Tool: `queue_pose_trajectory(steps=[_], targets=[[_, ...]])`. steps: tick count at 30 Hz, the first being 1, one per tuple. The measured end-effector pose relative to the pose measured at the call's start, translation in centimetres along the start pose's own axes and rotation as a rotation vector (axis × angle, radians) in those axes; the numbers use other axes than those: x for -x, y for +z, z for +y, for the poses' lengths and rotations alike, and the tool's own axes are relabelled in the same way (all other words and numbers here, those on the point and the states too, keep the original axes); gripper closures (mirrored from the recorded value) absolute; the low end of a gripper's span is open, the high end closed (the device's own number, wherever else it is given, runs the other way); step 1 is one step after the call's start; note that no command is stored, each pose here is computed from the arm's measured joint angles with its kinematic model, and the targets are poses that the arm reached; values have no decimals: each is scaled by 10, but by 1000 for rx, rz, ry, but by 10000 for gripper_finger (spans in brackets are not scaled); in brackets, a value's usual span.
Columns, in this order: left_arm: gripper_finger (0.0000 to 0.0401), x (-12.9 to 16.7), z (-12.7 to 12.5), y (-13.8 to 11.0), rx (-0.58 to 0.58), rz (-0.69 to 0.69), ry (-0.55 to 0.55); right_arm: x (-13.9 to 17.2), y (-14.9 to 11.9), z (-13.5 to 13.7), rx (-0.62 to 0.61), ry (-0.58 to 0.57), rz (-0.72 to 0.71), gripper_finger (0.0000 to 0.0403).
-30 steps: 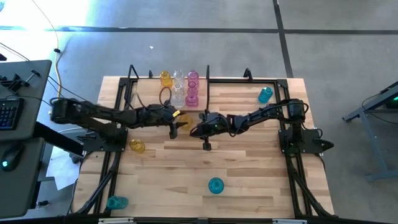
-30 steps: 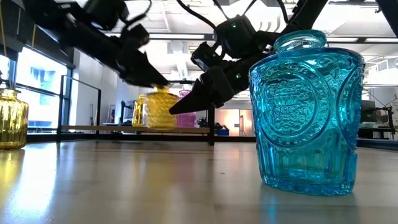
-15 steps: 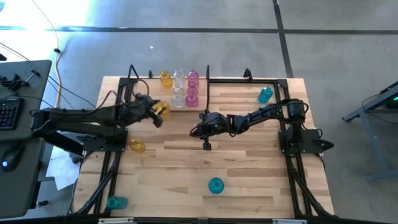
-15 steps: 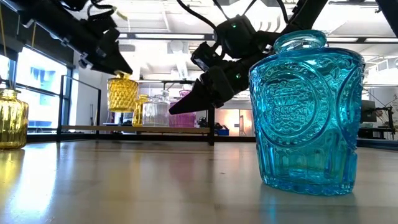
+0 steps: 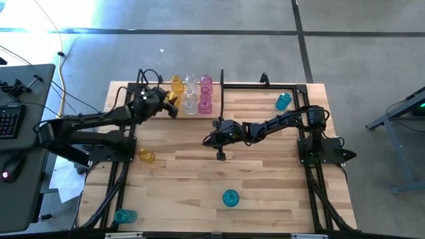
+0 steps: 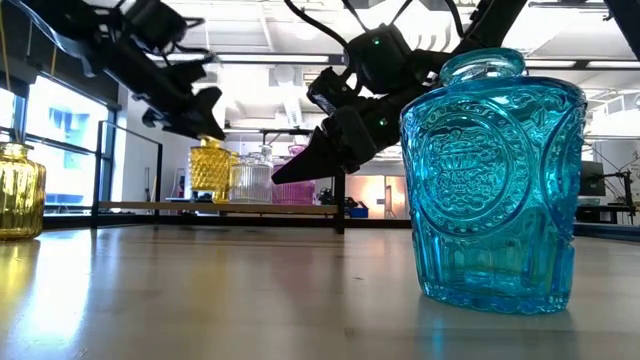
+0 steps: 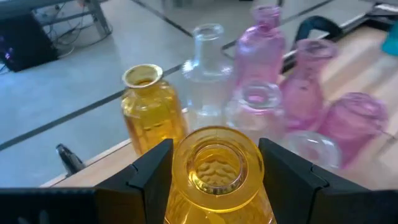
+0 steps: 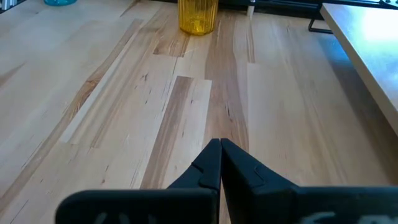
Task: Sort vases onto shelf
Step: Put the right yellow vase on the shelf
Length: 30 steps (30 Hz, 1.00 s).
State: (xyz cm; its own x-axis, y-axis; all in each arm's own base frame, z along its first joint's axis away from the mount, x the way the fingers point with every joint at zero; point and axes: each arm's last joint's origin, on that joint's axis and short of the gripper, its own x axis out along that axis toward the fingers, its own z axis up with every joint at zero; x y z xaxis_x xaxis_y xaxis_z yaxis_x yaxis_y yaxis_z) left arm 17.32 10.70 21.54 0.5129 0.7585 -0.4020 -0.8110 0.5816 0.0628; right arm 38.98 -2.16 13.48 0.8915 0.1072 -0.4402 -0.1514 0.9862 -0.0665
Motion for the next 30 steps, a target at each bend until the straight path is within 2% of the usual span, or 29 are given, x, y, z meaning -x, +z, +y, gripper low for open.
queue_pose_trajectory(steps=[13,30], targets=[[207,-35,12,-5,37,11,42,0,-1,0,-1,1,8,403],[207,-43,17,-5,51,-3,45,0,-1,0,-1,1,8,403]])
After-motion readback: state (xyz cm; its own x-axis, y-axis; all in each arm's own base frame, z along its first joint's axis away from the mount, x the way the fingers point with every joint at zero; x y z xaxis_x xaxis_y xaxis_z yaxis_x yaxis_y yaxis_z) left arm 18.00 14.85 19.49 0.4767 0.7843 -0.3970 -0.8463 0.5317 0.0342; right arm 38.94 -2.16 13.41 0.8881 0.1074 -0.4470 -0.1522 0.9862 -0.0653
